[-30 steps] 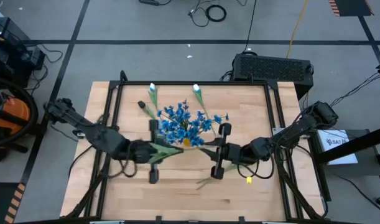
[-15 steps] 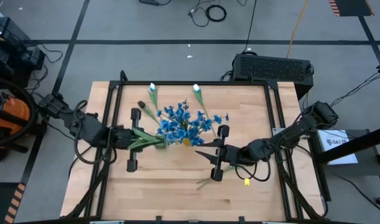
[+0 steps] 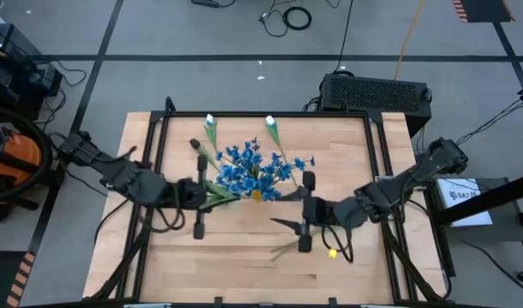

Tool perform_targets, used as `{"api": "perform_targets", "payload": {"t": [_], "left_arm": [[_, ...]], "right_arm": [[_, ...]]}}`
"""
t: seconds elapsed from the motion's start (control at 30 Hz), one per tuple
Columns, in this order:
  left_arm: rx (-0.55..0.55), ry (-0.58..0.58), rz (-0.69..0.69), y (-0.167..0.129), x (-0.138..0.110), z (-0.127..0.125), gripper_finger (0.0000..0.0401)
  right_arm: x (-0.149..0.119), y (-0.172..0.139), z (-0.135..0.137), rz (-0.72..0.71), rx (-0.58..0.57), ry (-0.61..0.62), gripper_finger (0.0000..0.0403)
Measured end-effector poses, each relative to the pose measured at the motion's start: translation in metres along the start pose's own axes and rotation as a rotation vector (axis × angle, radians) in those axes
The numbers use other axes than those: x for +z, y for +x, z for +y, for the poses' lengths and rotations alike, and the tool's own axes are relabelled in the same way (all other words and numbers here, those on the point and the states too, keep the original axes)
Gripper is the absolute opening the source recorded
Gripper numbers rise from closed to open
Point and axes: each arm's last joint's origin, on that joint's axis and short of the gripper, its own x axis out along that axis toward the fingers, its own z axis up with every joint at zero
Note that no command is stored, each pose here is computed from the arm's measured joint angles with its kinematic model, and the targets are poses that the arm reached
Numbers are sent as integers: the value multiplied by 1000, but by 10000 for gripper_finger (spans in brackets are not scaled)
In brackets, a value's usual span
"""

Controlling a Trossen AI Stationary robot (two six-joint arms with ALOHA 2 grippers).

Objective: Sort flowers into vase by color
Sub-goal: Put the bottom left black flower into the transparent vase

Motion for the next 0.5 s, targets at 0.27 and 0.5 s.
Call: {"api": "perform_targets", "payload": {"t": [0.27,0.5], "left_arm": [[-106,-21,61,41,-21,-21,8],[-117,-32,123,71,-41,-37,8]], "right_arm": [[1,-12,13,-5,55,-15,207],[0,-13,15,-5,64,-16,219]]}}
